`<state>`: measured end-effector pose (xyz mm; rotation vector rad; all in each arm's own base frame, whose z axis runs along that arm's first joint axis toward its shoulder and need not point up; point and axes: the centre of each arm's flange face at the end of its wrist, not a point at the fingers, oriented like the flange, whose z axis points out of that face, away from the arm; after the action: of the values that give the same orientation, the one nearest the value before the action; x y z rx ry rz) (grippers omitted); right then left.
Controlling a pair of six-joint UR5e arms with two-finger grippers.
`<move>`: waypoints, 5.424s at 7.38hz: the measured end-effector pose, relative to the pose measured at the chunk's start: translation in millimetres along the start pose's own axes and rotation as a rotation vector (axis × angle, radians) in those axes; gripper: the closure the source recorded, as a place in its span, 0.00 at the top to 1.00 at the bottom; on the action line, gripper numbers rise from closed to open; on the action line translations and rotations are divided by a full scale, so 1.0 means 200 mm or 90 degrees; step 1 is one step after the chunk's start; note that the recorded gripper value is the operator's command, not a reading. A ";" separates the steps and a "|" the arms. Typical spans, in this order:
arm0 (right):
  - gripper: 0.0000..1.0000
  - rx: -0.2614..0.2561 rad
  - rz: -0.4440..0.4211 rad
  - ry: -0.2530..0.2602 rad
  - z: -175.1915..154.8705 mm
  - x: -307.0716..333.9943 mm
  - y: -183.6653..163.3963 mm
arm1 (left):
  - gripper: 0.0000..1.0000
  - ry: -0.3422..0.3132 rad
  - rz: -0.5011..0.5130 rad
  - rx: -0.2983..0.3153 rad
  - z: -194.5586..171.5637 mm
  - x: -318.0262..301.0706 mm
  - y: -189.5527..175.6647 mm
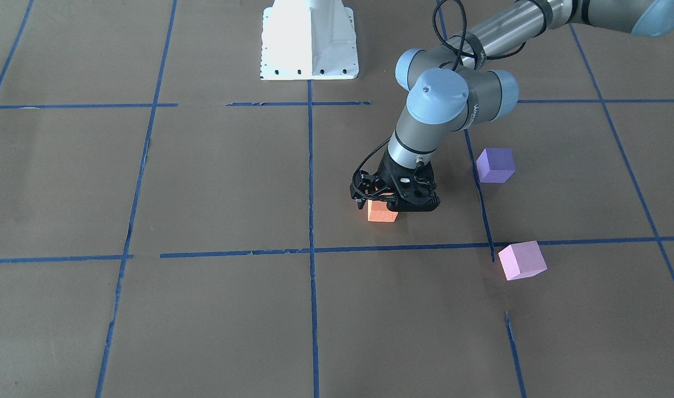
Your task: Arrange blocks in a line
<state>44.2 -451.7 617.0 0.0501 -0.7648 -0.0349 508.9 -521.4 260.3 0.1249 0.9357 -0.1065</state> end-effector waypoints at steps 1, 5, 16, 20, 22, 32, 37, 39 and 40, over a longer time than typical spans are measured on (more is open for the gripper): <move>1.00 0.000 0.000 0.000 0.00 0.00 0.00 | 1.00 -0.010 0.002 0.003 0.04 0.00 0.02; 1.00 0.000 0.000 0.000 0.00 0.00 0.00 | 0.94 -0.033 0.011 -0.004 0.15 -0.06 0.09; 1.00 0.000 0.000 0.000 0.00 0.00 0.00 | 0.23 -0.087 0.078 -0.060 -0.09 -1.28 -0.15; 1.00 0.000 0.000 0.000 0.00 0.00 0.00 | 1.00 -0.098 0.068 -0.070 -0.04 -1.32 -0.15; 1.00 0.000 0.000 0.000 0.00 0.00 0.00 | 1.00 -0.090 0.054 -0.062 -0.12 -1.36 -0.21; 1.00 0.000 0.000 0.000 0.00 0.00 0.00 | 1.00 -0.127 0.162 -0.097 -1.22 -3.17 -0.47; 1.00 0.000 0.000 0.000 0.00 0.00 0.00 | 1.00 -0.128 0.142 -0.103 -1.20 -3.22 -0.41; 1.00 0.000 0.000 0.000 0.00 0.00 0.00 | 1.00 -0.128 0.143 -0.103 -1.19 -3.22 -0.40; 1.00 0.000 0.000 0.000 0.00 0.00 0.00 | 1.00 -0.128 0.144 -0.103 -1.19 -3.22 -0.40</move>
<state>44.2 -451.7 617.3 0.0496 -0.7648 -0.0347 -72.1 -539.7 635.5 0.0672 0.7212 0.1633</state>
